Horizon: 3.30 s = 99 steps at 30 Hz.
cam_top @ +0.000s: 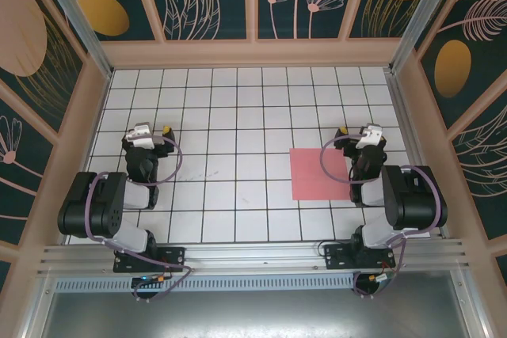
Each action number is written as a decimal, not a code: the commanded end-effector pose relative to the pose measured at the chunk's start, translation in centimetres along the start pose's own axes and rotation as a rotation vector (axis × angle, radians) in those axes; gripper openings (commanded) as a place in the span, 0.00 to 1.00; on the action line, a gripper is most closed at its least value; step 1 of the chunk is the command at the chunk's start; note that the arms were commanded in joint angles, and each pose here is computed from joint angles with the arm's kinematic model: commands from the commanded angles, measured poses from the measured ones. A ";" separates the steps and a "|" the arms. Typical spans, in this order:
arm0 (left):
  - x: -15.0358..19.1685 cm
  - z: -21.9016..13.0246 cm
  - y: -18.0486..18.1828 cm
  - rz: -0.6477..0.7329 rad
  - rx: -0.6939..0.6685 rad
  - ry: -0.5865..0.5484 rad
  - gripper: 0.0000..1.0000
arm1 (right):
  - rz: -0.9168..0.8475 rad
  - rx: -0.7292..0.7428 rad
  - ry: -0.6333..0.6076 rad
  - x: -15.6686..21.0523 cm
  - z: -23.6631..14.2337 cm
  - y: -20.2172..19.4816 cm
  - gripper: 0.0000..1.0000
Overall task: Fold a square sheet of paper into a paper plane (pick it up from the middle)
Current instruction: Move the square sheet of paper to the center of the table.
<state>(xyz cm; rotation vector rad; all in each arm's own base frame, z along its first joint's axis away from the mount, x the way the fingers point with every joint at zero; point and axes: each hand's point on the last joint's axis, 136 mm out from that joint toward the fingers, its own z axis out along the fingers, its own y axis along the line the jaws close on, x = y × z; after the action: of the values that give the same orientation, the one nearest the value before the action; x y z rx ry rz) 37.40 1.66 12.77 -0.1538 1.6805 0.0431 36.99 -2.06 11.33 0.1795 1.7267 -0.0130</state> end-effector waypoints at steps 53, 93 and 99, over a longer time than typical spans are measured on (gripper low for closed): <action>-0.9 0.1 -0.2 0.008 0.014 -0.026 0.99 | 0.002 -0.122 0.004 -0.6 0.7 1.5 0.99; -1.8 -1.6 -0.2 0.003 0.029 -0.089 0.99 | -0.027 -0.151 -0.022 -1.0 -0.1 2.3 0.99; -3.3 -2.1 1.3 -0.050 -0.064 -0.084 0.99 | 0.023 -0.138 0.140 -1.7 1.5 2.4 0.99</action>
<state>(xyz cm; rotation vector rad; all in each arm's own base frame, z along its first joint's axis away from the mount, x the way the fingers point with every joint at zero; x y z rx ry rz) 35.37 2.05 14.47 -0.1745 1.6232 0.0498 37.76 -0.27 12.12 0.0809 1.7804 0.0968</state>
